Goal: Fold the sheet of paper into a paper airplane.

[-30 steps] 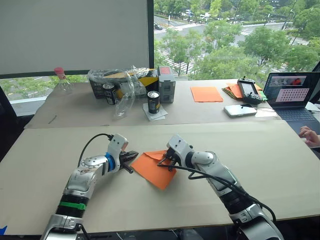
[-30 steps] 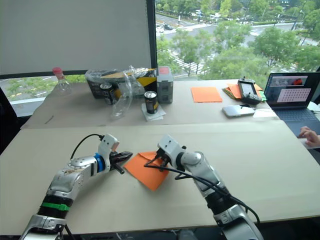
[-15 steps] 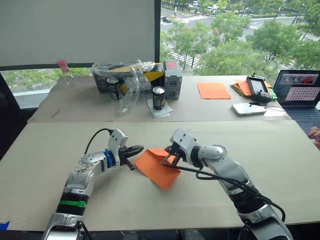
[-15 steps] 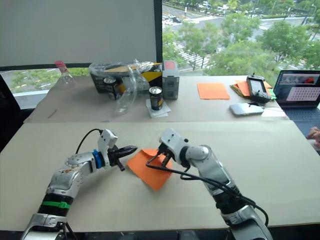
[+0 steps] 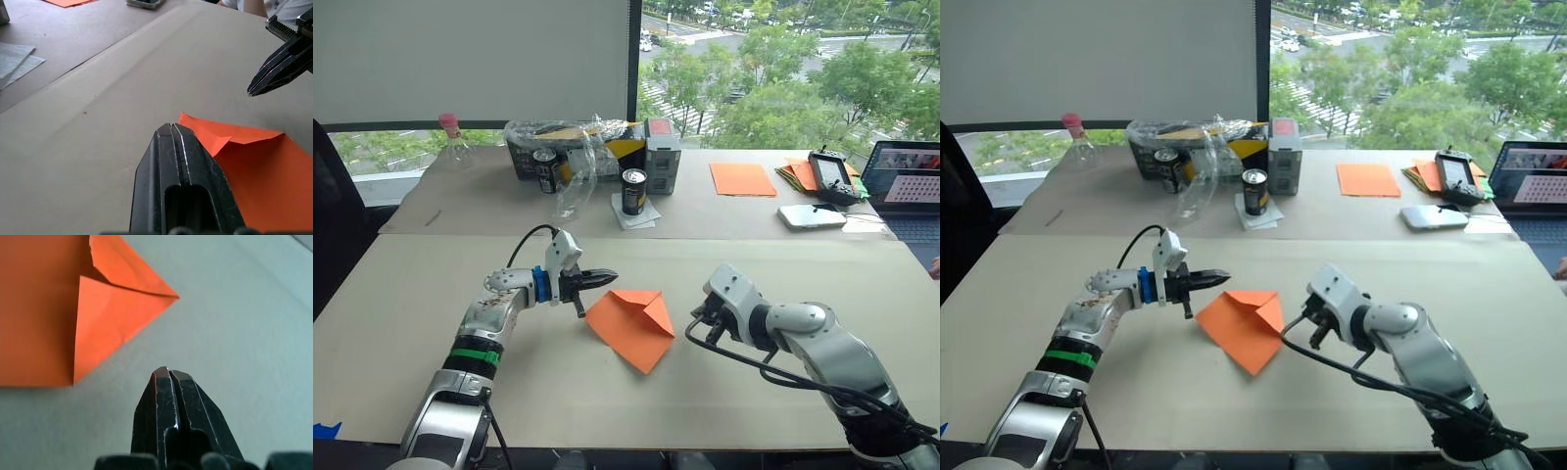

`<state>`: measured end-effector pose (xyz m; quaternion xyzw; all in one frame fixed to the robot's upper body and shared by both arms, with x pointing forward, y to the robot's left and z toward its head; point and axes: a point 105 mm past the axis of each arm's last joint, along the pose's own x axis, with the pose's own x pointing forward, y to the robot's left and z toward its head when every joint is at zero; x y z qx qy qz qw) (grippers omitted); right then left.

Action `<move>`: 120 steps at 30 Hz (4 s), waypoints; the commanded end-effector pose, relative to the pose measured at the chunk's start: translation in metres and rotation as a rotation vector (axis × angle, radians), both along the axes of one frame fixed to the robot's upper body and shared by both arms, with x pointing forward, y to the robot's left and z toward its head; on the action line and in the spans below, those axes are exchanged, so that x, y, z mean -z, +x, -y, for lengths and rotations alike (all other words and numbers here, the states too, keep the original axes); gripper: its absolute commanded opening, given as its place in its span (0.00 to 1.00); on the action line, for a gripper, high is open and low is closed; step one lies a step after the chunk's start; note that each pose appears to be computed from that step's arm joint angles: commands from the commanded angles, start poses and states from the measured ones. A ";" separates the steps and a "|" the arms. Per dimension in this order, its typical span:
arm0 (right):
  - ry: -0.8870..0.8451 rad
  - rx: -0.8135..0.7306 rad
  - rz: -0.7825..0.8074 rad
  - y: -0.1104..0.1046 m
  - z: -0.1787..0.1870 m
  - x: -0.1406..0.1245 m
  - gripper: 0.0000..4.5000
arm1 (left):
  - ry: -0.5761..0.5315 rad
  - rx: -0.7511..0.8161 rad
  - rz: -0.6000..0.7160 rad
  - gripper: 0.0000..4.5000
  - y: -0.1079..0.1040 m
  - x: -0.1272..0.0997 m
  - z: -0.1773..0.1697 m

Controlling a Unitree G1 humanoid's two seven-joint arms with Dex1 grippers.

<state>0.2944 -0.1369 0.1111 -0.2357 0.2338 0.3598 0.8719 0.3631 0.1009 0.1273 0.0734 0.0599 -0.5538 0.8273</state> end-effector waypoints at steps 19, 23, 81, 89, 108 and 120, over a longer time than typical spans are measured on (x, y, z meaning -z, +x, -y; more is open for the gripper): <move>0.077 -0.080 -0.086 -0.022 -0.018 0.006 0.00 | 0.043 -0.051 -0.108 0.01 -0.029 0.027 -0.013; 0.073 -0.080 -0.113 -0.025 -0.016 0.011 0.00 | -0.121 -0.194 -0.101 0.01 -0.017 -0.006 -0.044; 0.162 0.060 -0.092 -0.010 0.009 0.003 0.00 | -0.055 0.026 -0.216 0.01 -0.025 -0.006 0.003; 0.175 0.101 -0.097 -0.010 0.011 0.008 0.00 | 0.011 0.043 -0.180 0.01 -0.007 0.014 0.034; 0.365 0.043 -0.042 0.009 -0.028 -0.014 0.00 | 0.155 0.050 -0.190 0.01 -0.017 0.060 0.036; 0.367 -0.034 -0.050 0.018 -0.054 -0.015 0.00 | 0.114 0.054 -0.174 0.01 -0.020 0.056 0.046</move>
